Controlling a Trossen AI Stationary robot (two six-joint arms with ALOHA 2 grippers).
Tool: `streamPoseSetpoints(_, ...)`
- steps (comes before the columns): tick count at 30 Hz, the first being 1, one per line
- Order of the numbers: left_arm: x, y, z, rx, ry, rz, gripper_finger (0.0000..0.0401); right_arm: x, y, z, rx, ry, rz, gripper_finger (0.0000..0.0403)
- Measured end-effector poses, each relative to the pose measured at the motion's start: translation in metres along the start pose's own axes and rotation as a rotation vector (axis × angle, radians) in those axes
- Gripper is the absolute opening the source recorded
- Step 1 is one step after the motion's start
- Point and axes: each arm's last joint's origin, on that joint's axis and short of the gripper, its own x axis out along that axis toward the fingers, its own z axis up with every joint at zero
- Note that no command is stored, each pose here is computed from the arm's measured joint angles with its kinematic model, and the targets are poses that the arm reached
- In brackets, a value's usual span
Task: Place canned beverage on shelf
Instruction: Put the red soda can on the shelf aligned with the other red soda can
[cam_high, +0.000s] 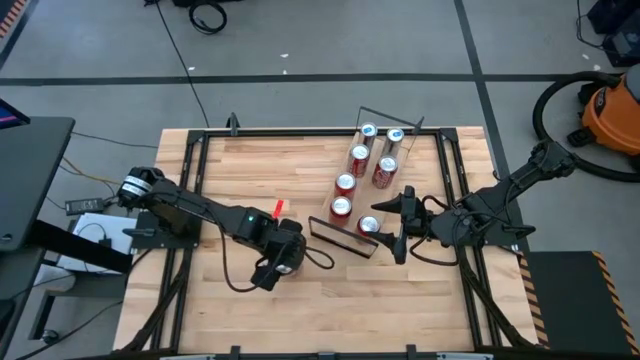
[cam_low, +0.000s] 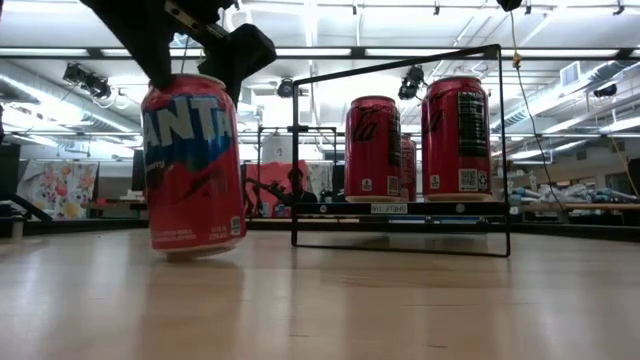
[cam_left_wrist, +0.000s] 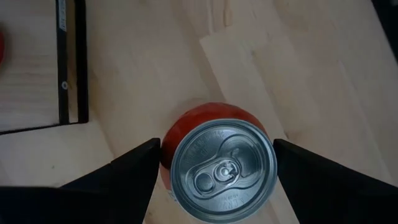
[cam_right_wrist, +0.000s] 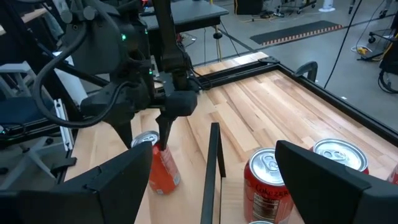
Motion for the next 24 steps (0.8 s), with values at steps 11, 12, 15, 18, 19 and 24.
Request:
streamPoseSetpoints(11,-0.02,0.009,0.016,-0.053,-0.094,0.014,0.0315,0.0,0.0,0.0,0.022,0.0,-0.001,0.035)
streamPoseSetpoints(12,-0.02,0.009,0.017,-0.053,-0.098,0.013,0.0315,0.0,0.0,0.0,0.022,0.0,0.0,0.035)
streamPoseSetpoints(15,-0.02,0.009,0.017,-0.085,-0.098,0.012,0.0315,0.0,0.0,0.0,0.021,0.0,-0.001,0.035)
streamPoseSetpoints(18,-0.02,0.009,0.016,-0.171,-0.098,0.022,0.0315,0.0,0.0,0.0,0.02,0.001,-0.001,0.035)
streamPoseSetpoints(19,-0.021,0.009,0.016,-0.213,-0.096,0.021,0.0315,0.0,0.0,0.0,0.02,0.001,-0.001,0.035)
streamPoseSetpoints(24,-0.03,0.011,0.016,-0.56,-0.073,0.013,0.0315,0.0,0.0,0.0,0.024,0.001,-0.001,0.035)
